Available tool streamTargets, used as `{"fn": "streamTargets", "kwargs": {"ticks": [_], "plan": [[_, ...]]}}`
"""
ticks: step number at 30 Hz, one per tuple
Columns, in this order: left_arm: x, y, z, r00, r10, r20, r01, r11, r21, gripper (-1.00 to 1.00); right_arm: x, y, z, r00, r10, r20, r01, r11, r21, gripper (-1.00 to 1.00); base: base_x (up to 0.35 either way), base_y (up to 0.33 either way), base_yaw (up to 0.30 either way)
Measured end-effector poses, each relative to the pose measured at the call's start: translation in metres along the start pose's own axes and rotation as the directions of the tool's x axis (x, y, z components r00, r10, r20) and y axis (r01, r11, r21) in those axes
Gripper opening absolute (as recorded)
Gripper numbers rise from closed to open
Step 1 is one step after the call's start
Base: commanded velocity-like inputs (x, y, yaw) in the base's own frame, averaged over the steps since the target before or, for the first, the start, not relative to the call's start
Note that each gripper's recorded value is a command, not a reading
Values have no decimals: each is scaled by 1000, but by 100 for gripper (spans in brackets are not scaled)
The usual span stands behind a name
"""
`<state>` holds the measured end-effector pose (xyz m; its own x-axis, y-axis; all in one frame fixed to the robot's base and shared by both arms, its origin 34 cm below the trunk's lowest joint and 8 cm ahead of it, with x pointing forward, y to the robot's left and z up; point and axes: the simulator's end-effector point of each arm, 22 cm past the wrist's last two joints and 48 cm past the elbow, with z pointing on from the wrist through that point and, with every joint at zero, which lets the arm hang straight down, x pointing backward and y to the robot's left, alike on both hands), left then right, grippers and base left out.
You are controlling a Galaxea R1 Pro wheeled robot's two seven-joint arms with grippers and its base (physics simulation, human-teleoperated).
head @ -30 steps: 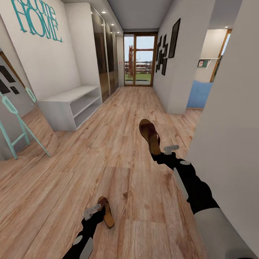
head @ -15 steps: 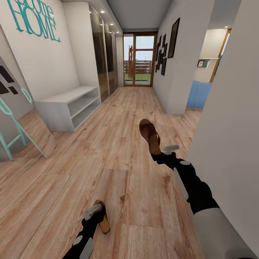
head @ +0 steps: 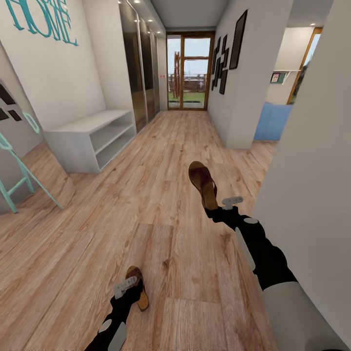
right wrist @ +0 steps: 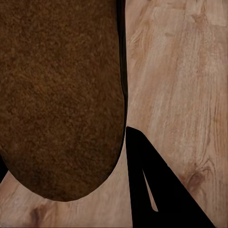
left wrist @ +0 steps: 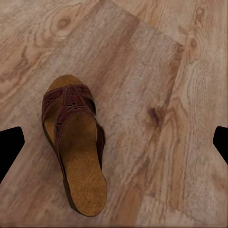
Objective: Pick up the two gym shoes and the two sandals from the corridor floor and place them onto the hallstand (shoe rack) in the corridor, making sure they are on the rack and not on the floor. Arrange them so the two gym shoes are next to each other and the two sandals are next to each other.
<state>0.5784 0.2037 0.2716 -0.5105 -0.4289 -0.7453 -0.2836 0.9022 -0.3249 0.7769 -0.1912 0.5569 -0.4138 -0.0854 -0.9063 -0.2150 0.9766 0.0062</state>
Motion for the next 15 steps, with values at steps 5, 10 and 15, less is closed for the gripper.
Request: {"fn": "streamTargets", "kwargs": {"ticks": [5,10,15], "plan": [[3,2,1,1000,0,-6,0,1000,-3,100,4,0,2,1000,2,-7,-2,1000,-1,-100,0,0,0],[4,2,1,1000,0,-7,0,1000,-4,100,5,0,3,1000,2,-8,-2,1000,-1,-100,0,0,0],[12,6,3,1000,1,-22,-1,1000,-11,100,15,0,8,1000,5,-24,-5,1000,-2,-100,0,0,0]]}}
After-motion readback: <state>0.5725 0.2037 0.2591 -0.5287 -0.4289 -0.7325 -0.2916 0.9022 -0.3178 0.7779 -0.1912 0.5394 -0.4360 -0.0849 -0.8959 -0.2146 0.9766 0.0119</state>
